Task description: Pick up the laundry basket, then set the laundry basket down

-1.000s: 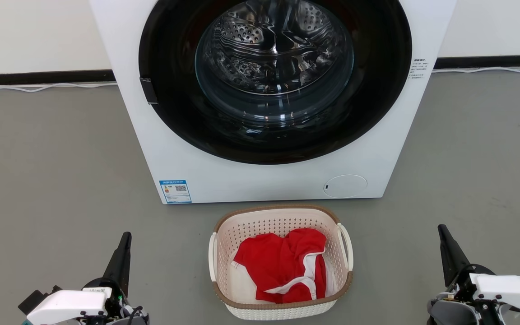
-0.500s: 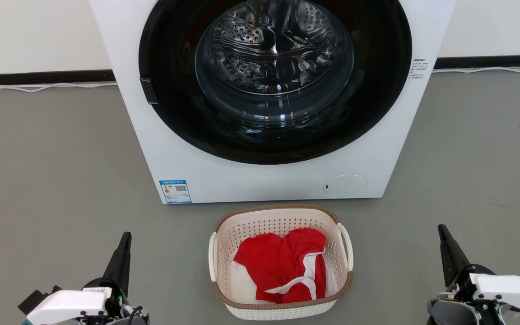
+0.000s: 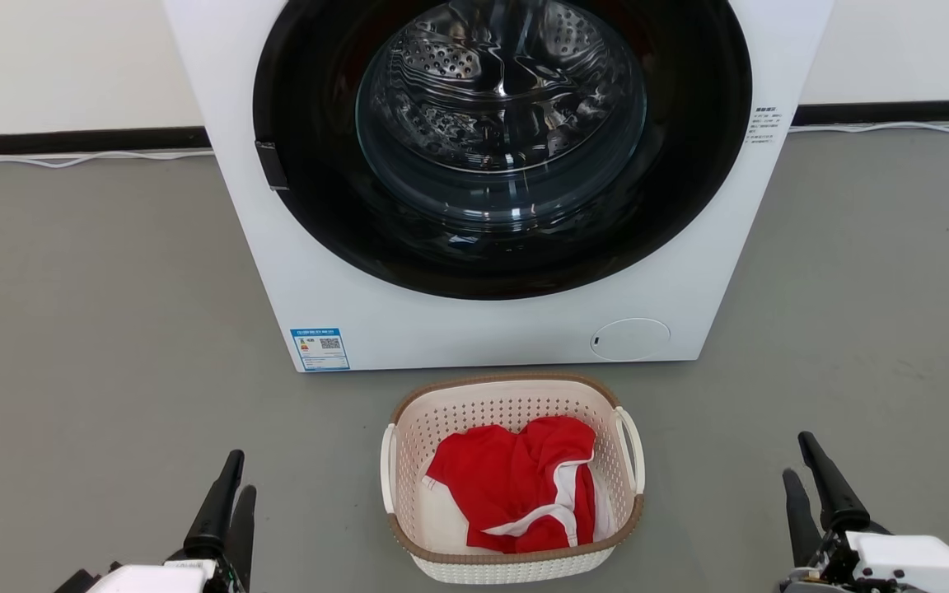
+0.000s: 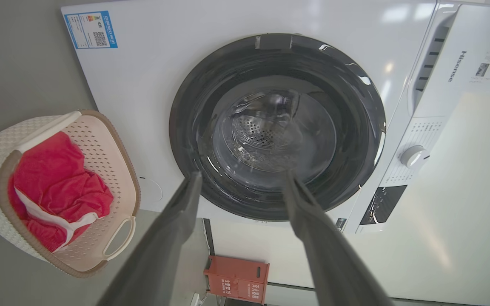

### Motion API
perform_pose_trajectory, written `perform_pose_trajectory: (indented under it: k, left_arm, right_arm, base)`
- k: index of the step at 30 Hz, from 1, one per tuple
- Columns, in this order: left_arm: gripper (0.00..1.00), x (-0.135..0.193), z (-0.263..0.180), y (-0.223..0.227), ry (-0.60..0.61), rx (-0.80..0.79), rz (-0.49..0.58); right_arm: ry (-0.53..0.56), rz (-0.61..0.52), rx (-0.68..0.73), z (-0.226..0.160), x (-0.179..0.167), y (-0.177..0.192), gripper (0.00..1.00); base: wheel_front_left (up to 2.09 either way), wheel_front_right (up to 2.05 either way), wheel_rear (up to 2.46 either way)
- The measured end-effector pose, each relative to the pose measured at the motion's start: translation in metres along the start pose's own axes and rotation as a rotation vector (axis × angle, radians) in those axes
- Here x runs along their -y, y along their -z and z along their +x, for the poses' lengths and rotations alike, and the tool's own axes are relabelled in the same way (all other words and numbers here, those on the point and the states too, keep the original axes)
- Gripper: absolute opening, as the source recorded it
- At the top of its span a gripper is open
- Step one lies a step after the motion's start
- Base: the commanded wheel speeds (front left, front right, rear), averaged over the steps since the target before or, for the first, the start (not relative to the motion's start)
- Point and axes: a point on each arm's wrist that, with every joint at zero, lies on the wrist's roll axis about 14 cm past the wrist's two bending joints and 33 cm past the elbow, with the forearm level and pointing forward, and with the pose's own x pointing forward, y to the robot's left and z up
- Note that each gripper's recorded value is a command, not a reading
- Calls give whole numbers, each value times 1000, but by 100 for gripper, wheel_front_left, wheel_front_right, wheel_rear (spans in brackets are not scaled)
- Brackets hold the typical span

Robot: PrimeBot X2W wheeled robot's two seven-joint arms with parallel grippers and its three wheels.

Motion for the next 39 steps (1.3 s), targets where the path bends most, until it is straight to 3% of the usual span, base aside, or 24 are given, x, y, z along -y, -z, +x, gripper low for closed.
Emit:
perform_pose_trajectory:
  k: [14, 39]
  left_arm:
    - [100, -1, 1, 2, -5, 17, 23]
    - [100, -4, 0, 2, -19, 31, 355]
  right_arm:
    - [1, -84, 19, 0, -1, -1, 100]
    - [-31, -532, 11, 3, -14, 6, 100]
  base:
    - [0, 0, 0]
    - [0, 0, 0]
